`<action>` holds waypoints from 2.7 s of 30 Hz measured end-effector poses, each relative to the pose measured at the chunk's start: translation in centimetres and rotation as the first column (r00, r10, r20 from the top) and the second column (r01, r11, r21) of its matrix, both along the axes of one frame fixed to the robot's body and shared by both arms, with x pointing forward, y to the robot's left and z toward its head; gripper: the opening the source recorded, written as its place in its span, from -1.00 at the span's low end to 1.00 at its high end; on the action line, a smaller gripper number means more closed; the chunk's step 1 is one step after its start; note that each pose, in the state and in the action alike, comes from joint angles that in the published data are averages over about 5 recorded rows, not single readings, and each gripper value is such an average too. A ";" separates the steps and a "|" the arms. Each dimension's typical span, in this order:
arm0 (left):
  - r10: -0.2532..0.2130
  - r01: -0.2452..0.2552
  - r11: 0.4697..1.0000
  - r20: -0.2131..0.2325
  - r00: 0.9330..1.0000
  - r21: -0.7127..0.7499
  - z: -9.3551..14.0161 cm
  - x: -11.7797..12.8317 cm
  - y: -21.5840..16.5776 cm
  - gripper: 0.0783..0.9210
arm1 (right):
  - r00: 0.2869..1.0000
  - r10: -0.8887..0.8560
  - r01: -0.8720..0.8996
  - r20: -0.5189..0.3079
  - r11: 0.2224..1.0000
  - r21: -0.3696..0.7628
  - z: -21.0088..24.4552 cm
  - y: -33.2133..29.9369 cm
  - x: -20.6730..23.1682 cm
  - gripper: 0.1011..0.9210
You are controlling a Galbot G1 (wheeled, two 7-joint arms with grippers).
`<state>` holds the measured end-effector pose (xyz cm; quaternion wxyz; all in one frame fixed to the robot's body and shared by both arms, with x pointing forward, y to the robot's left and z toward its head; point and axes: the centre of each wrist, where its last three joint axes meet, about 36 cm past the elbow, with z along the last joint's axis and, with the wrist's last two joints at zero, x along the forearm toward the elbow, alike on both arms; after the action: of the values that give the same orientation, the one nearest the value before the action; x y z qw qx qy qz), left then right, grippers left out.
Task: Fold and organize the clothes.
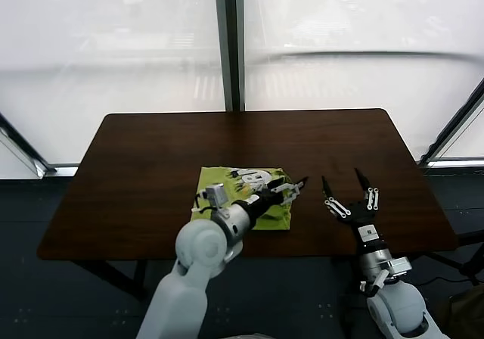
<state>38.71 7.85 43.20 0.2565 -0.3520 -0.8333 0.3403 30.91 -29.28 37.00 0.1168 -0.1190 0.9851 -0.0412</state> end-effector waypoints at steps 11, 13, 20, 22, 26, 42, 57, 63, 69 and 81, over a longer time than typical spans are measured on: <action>0.002 -0.104 0.955 0.346 0.938 0.277 -1.4 -0.4 -1.4 0.97 | 1.000 0.001 -0.001 0.001 0.999 -0.038 -0.1 -0.1 0.5 0.97; -0.011 -0.116 0.940 0.368 0.930 0.321 -1.3 -0.3 -1.4 0.97 | 1.000 0.003 -0.003 -0.002 0.999 -0.042 -0.1 -0.1 0.4 0.97; -0.007 -0.128 0.928 0.361 0.933 0.350 -1.1 -0.1 -0.8 0.97 | 1.000 0.014 -0.014 -0.005 0.999 -0.043 -0.3 0.2 0.4 0.97; 0.007 -0.142 0.927 0.360 0.933 0.348 -0.9 0.2 -0.2 0.97 | 1.000 0.014 -0.015 -0.006 0.999 -0.043 -0.3 0.1 0.5 0.97; 0.035 -0.191 0.910 0.391 0.920 0.368 -0.3 1.4 1.8 0.97 | 1.000 0.014 -0.015 -0.017 0.999 -0.035 -0.4 -0.5 0.4 0.97; 0.197 -0.471 0.762 0.534 0.822 0.445 4.6 3.7 16.1 0.97 | 0.847 0.040 0.072 -0.530 0.980 0.188 2.9 0.5 -0.5 0.97; 0.267 -0.555 0.692 0.551 0.791 0.462 5.3 1.5 20.0 0.97 | 0.745 0.149 -0.048 -0.650 0.984 0.170 4.3 4.8 3.0 0.97; 0.276 -0.564 0.679 0.548 0.789 0.470 5.3 1.0 20.7 0.97 | 0.737 0.153 -0.060 -0.658 0.985 0.161 3.4 5.9 3.9 0.80; 0.284 -0.569 0.672 0.545 0.789 0.474 5.1 1.0 21.0 0.97 | 0.734 0.146 -0.062 -0.663 0.987 0.149 2.6 6.2 4.5 -0.08; 0.298 -0.569 0.664 0.526 0.797 0.485 4.3 1.2 21.4 0.97 | 0.744 0.100 -0.056 -0.661 0.995 0.088 2.7 3.3 5.8 -0.91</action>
<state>39.89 29.26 47.51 0.0898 -0.0951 -0.9912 0.0183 36.73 -25.94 39.75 -0.2357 -0.1632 0.9572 0.0395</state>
